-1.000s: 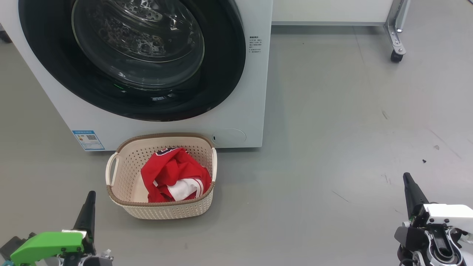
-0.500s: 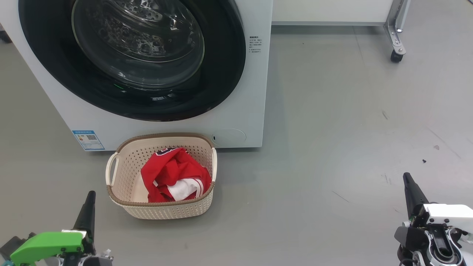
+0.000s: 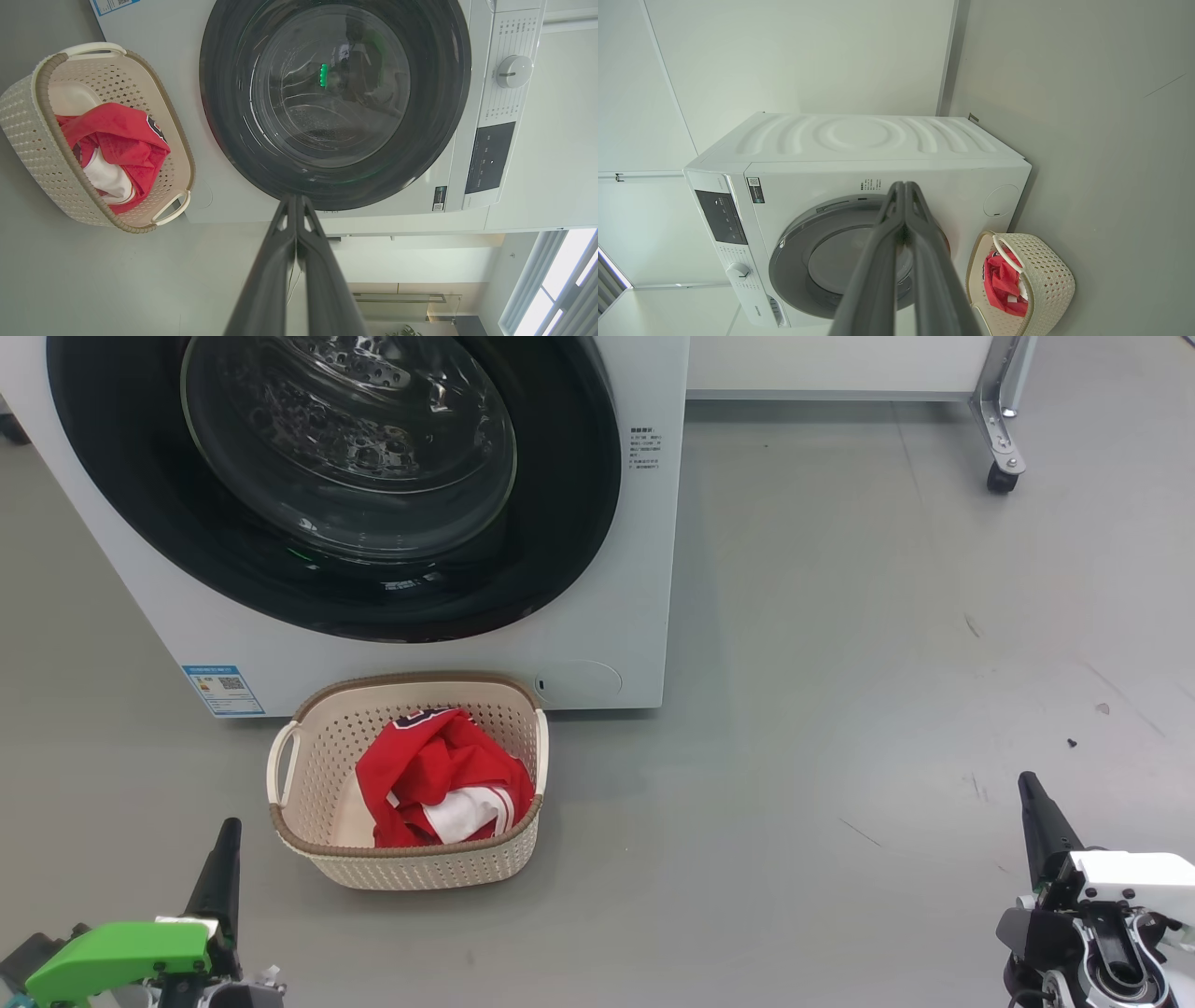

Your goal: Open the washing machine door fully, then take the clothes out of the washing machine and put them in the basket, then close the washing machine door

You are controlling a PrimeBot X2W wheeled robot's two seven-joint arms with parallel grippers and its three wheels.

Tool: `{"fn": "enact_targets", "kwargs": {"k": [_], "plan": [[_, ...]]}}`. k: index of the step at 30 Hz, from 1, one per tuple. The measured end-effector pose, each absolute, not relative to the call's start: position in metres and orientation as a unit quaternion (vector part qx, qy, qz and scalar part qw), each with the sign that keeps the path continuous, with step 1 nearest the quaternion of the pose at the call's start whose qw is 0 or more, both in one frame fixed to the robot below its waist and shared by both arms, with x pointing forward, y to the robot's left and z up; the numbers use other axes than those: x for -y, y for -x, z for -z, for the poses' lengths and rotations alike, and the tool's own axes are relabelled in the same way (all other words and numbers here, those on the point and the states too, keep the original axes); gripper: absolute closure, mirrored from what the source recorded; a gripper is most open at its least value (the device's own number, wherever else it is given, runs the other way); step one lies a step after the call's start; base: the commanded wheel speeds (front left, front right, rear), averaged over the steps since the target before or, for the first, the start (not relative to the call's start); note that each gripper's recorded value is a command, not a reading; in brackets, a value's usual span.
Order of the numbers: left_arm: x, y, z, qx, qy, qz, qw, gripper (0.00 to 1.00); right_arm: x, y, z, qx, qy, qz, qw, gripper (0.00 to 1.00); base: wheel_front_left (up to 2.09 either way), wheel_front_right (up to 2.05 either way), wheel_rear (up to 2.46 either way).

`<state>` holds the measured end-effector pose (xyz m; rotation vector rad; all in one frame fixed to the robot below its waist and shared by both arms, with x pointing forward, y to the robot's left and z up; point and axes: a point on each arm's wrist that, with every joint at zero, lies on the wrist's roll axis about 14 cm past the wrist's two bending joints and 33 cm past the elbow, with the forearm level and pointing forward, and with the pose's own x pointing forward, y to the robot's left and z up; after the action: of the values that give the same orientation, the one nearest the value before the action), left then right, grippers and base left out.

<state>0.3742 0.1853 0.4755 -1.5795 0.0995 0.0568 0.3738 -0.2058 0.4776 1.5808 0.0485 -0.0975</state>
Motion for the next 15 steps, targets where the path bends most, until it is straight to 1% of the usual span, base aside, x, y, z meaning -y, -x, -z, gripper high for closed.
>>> {"fn": "enact_targets", "kwargs": {"k": [15], "plan": [[-0.1855,-0.3742,-0.4756,-0.044,0.710,-0.026,0.703,1.00,0.2058,-0.3738,-0.4776,-0.022,-0.710,0.044,0.702,1.00,0.00,0.00,0.00]]}}
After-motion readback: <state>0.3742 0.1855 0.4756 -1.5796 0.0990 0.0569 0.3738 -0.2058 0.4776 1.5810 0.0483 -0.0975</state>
